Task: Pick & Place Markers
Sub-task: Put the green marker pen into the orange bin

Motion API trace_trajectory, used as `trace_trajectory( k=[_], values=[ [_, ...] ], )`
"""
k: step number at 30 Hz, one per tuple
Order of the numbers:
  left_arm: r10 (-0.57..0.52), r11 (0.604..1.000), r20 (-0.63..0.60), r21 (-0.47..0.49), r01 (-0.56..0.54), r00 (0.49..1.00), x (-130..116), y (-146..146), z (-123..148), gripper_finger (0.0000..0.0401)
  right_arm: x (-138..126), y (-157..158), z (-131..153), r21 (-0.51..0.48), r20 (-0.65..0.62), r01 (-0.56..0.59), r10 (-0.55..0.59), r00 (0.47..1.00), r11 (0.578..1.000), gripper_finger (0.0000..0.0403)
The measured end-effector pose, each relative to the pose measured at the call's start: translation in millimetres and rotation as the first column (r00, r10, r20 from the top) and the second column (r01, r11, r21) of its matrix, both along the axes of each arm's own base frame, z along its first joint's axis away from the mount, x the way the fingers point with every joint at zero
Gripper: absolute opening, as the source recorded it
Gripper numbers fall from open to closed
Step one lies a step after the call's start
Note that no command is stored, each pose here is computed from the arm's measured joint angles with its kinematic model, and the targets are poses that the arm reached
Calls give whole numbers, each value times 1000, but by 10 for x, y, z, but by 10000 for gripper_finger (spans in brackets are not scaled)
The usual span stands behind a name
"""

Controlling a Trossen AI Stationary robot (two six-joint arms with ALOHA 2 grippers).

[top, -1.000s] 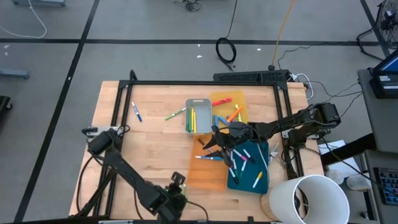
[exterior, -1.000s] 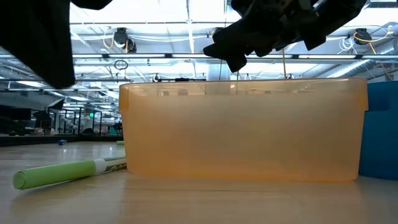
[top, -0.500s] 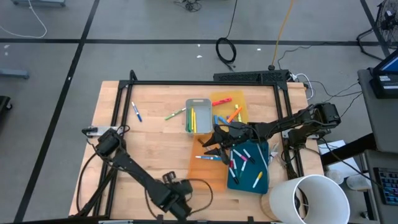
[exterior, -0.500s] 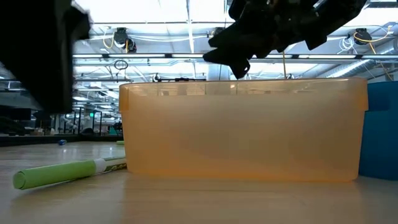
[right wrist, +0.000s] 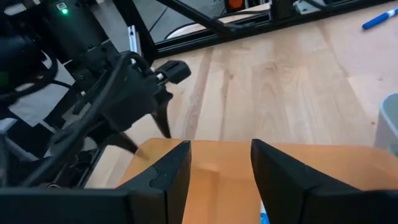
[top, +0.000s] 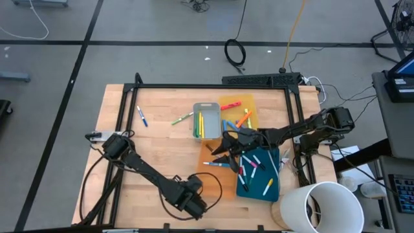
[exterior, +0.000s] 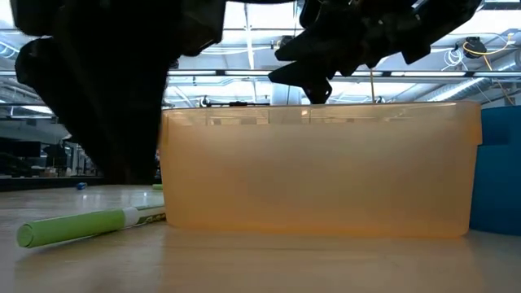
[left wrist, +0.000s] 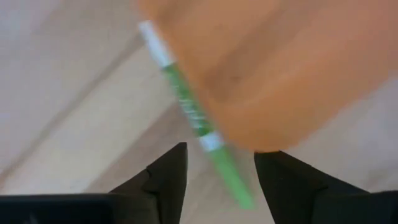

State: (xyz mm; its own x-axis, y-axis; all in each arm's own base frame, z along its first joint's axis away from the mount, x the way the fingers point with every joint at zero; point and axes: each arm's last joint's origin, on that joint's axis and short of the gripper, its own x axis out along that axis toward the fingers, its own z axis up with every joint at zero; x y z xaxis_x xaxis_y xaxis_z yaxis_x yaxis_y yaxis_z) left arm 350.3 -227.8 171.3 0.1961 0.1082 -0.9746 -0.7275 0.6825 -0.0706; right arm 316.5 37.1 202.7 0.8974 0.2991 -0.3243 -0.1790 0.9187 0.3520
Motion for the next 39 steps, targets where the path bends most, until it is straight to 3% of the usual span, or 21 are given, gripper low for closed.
trace_trajectory(
  k=[4,11,15,19,24,28,34,39],
  values=[
    [-6,999,41,-53,8,999,32,-57,-4,197,-10,51,-11,0,-12,-17,17,1000,1000,155],
    [66,995,-61,-67,-70,996,-124,-10,-258,198,-26,153,-10,-7,-9,-53,52,999,999,155],
    [57,992,-30,-108,-60,998,-134,9,-352,198,-36,210,-10,-8,-9,-71,71,997,997,155],
    [2,995,-27,-99,-5,1000,-141,11,-385,198,-48,266,-14,-8,-13,-89,89,996,996,155],
    [6,997,-94,-72,-13,996,-203,39,-409,196,-68,355,-16,-7,-16,-115,115,993,993,155],
    [-10,999,-106,-54,4,994,-226,36,-418,160,-88,435,-16,-8,-16,-142,141,990,990,155],
    [-60,998,-116,20,62,991,-309,-7,-425,35,-116,535,-16,-26,-9,-180,179,984,983,155],
    [-79,989,-175,107,99,981,-509,-92,-389,31,-124,564,-16,-27,-9,-188,188,982,982,155]
  ],
)
